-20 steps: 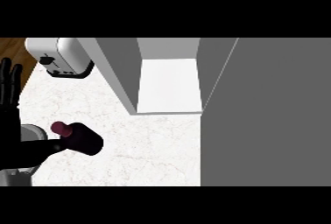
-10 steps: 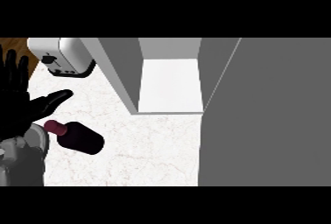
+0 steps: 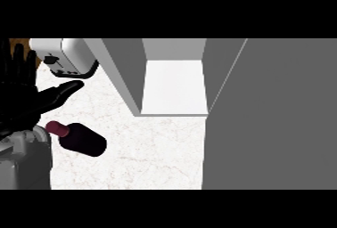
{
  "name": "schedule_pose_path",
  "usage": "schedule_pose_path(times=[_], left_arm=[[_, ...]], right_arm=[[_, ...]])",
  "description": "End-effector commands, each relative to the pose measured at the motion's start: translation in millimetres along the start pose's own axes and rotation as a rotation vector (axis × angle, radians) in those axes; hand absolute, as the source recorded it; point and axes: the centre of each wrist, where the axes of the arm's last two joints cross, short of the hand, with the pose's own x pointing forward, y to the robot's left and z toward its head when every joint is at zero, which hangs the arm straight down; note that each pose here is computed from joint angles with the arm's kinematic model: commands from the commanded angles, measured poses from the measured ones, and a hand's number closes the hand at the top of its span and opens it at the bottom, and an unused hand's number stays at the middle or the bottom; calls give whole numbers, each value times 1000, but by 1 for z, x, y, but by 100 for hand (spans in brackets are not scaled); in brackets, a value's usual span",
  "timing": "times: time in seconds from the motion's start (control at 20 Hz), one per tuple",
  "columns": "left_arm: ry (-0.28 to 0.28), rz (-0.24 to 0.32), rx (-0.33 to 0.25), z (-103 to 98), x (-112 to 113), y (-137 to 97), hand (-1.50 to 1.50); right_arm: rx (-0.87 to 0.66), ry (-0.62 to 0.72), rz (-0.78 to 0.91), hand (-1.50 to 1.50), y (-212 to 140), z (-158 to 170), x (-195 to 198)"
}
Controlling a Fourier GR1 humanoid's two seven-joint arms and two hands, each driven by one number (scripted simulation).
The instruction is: Pick up the wine, place it into the cabinet and close the cabinet
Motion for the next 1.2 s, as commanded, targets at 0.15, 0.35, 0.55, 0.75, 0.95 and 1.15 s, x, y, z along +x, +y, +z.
schedule_pose_path(times=[0.15, 0.35, 0.55, 0.75, 0.95, 1.15], left_arm=[[11, -6, 13, 21, -8, 0, -150], [-8, -33, 14, 11, -4, -4, -150], [13, -19, 23, 8, -1, -7, -150], [35, -42, 63, 33, -1, -5, -150], [53, -87, 101, 37, -7, 8, -150], [52, -76, 114, 51, -11, 16, -150]], right_arm=[[-2, -8, 11, -150, 3, -10, 4], [-6, -11, -20, -150, -6, -5, 2], [16, 9, 13, -150, -6, -10, 11], [14, 3, 5, -150, -9, -3, 23], [6, 5, 8, -150, -2, -4, 17], [0, -8, 1, -150, 7, -3, 28]])
